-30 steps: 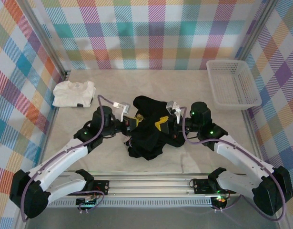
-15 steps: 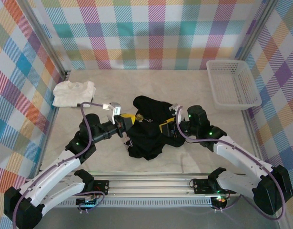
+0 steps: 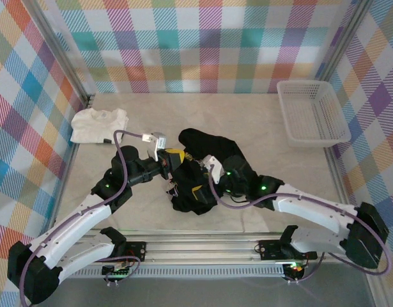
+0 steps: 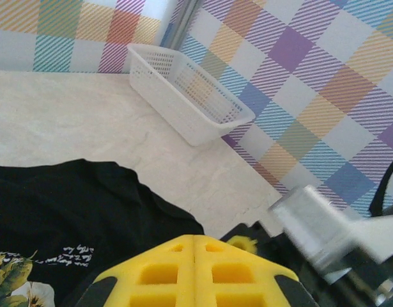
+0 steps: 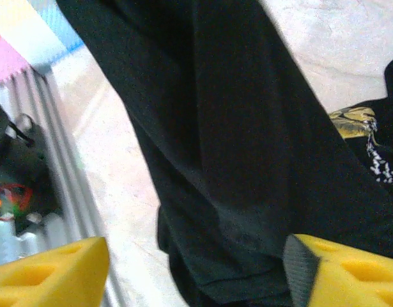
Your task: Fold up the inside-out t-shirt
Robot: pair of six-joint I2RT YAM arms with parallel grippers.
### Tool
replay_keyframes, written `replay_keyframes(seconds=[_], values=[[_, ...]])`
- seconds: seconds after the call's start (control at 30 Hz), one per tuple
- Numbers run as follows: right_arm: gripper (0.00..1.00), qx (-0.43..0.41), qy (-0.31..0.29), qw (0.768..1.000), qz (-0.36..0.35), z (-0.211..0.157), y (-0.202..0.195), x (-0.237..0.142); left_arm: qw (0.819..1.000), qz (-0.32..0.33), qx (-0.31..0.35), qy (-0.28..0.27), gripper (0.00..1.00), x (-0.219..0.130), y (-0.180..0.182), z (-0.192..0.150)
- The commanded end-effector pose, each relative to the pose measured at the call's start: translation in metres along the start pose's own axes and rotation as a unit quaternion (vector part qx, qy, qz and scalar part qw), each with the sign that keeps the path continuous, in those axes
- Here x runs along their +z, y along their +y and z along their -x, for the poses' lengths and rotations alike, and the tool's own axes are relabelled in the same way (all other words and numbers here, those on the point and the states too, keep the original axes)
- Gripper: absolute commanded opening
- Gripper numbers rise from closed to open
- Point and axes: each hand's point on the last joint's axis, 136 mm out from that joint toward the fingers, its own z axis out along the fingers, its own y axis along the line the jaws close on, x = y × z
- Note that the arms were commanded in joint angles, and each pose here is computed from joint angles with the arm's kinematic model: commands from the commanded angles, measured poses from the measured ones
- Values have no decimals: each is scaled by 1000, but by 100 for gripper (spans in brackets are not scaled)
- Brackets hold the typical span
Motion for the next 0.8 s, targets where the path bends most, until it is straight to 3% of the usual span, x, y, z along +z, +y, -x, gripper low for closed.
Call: replay_keyframes(seconds=[0.0,0.13,0.33,0.43,0.6,0.67,0.77], values=[[80,-38,-46,995,-80,38,-20,11,1000,-1,1,-8,0,-3,-7,9],[70,-29,-66,989,-128,51,-37,16,1000,6,3,-3,0,-4,-4,6],[43,-7,-69,995,-72,54,-34,14,1000,23,13,-7,0,-11,2,2],[20,11,-56,998,-16,55,-28,15,999,40,15,-17,0,-14,7,4],[9,54,-56,986,148,71,-5,-7,984,175,14,-32,0,-25,56,2],[2,70,-66,977,192,79,1,-16,977,212,16,-30,0,-26,70,0],[0,92,-86,962,241,93,11,-20,961,277,0,-25,0,-29,93,-3]])
